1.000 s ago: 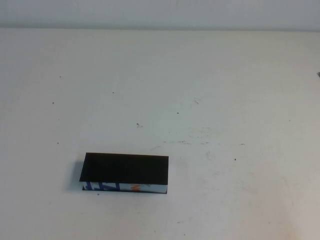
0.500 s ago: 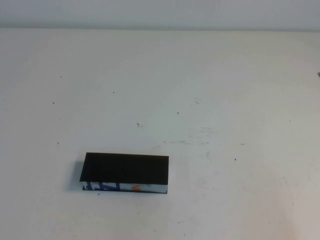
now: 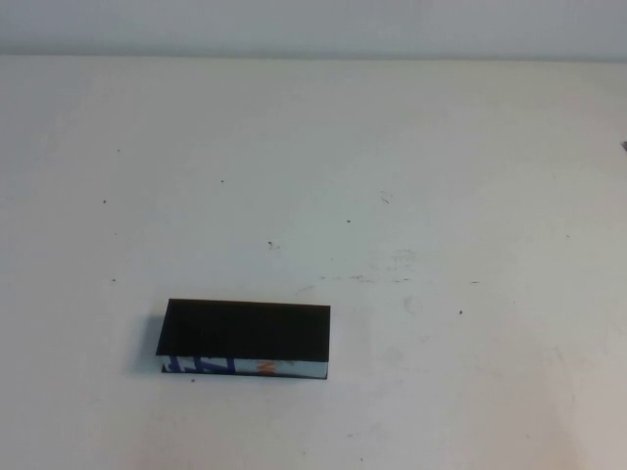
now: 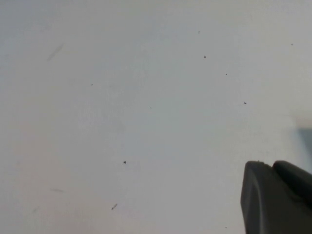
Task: Return glasses to glasses case
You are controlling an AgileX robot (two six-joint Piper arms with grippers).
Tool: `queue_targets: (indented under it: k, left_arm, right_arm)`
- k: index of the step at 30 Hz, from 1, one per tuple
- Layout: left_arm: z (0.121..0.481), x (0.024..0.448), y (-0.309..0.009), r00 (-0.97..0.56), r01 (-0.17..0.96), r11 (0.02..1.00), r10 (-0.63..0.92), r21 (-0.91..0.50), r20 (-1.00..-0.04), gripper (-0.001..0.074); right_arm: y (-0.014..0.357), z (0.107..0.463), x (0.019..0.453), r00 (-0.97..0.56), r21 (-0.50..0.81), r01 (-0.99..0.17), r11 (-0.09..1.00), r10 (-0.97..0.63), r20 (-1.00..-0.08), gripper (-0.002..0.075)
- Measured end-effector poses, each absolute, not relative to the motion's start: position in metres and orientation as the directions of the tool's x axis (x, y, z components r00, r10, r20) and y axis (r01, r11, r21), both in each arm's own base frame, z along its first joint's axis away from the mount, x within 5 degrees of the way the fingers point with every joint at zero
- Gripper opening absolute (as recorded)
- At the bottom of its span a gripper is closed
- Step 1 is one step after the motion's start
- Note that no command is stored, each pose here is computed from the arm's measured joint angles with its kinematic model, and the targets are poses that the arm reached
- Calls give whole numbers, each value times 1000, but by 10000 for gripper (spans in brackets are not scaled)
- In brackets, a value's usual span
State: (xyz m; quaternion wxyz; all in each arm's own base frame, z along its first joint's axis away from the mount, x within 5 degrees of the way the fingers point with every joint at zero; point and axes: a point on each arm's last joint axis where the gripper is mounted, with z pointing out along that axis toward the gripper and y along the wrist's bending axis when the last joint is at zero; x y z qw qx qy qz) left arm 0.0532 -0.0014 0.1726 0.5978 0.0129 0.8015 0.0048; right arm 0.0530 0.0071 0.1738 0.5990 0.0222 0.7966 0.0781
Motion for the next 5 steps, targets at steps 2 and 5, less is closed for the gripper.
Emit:
queue_targets:
  k: [2,5]
  left_arm:
    - [172,53,-1,-288,13,1000,25,22,-957,-1]
    - [172,53,-1,-288,13,1000,23,21,-957,-1]
  right_arm:
    - [7,174,53,-281,151,-58,987,129,-951,-13]
    - [7,174,53,-281,151,-58,987,129,-951,-13]
